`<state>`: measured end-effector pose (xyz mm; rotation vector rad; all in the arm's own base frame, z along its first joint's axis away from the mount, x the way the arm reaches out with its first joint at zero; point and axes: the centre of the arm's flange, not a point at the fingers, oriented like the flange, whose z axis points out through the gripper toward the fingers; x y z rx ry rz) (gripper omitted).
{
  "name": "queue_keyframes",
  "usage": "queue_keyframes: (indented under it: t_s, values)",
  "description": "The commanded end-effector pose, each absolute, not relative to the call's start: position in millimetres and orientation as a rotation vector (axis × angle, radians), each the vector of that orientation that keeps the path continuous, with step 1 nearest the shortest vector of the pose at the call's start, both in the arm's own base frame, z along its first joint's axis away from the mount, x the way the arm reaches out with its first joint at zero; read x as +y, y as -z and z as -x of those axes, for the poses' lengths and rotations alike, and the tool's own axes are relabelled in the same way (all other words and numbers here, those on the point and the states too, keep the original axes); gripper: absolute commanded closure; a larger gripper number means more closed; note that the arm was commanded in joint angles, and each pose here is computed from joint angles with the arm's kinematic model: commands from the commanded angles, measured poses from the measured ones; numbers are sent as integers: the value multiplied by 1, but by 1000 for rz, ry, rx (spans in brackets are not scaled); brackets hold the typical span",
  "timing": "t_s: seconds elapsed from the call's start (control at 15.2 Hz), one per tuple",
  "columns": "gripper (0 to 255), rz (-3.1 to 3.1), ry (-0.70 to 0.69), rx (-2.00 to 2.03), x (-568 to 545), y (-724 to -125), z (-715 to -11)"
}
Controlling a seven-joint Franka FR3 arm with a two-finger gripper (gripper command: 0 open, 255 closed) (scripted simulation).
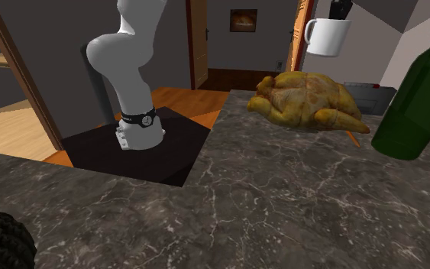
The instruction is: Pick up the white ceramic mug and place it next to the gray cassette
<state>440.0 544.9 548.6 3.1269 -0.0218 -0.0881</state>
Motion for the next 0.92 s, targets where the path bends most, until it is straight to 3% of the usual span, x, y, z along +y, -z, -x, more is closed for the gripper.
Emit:
queue_keyframes:
  t_s: [0.0,0.86]
  values:
    - [255,-3128,86,-24,547,-539,-439]
    - [255,-3128,86,-24,547,-471,-439]
